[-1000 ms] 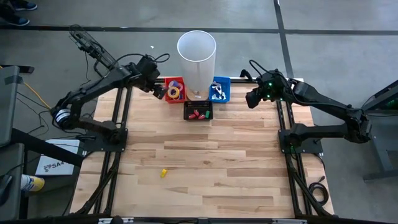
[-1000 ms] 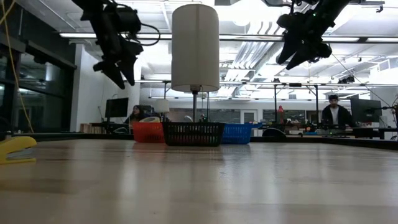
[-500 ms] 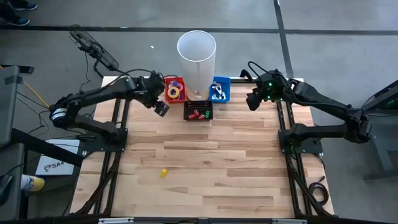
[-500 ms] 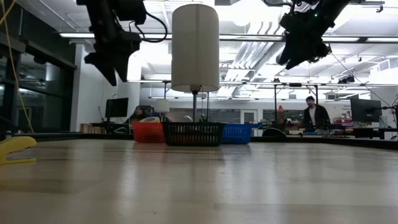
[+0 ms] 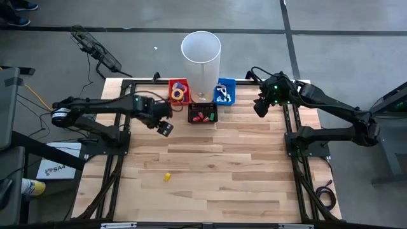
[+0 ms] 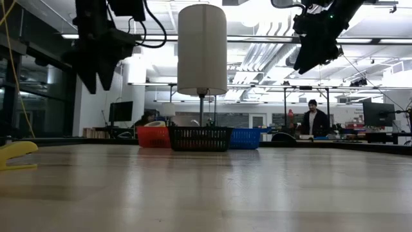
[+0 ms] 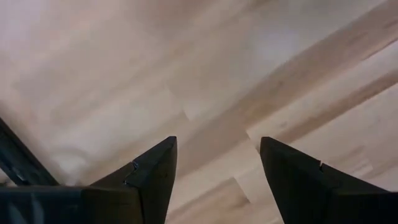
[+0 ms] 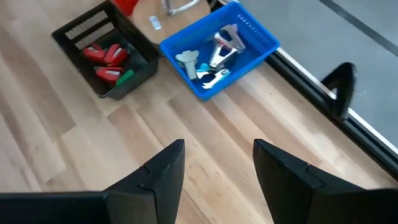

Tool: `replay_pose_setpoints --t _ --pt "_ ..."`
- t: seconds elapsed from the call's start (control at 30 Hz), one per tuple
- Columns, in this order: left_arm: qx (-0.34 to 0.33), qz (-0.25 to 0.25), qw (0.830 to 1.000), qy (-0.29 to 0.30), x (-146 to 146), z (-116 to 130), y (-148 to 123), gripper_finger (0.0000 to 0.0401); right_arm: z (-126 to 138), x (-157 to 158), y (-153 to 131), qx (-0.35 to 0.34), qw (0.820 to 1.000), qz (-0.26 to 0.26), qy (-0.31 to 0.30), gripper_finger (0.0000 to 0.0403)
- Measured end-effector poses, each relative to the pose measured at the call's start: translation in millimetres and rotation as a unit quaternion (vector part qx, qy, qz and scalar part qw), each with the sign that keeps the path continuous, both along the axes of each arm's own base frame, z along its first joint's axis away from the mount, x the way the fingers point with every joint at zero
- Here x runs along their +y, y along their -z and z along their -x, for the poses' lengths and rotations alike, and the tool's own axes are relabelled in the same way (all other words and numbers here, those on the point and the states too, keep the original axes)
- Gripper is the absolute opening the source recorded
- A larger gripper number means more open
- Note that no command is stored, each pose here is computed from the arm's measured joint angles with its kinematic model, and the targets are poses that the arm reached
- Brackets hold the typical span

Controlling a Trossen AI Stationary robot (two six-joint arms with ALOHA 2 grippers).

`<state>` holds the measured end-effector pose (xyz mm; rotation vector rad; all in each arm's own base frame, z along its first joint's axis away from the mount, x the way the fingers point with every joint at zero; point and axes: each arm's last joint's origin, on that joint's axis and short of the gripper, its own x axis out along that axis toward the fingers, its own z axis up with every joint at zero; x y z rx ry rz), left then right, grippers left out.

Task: Pick and place Stapler, Stapler remover, tape
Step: Put the yellow mini stapler into the black bin

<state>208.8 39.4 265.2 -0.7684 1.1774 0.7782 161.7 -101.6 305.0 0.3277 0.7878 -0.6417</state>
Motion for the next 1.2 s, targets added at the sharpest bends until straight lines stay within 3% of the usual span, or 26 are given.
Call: replay_pose_setpoints --t 0.57,1.2 --pt "0.008 0.119 0.992 -0.044 -78.8 1.4 19.7 0.0227 -1.5 2.1 -0.1 -0.002 0.998 -0.004 -0.062 0.0181" --pt "-0.008 0.160 0.987 -0.033 -159.5 -26.6 58.8 0.0227 -2.4 3.5 -0.1 -0.003 0.995 -0.003 -0.102 0.0181"
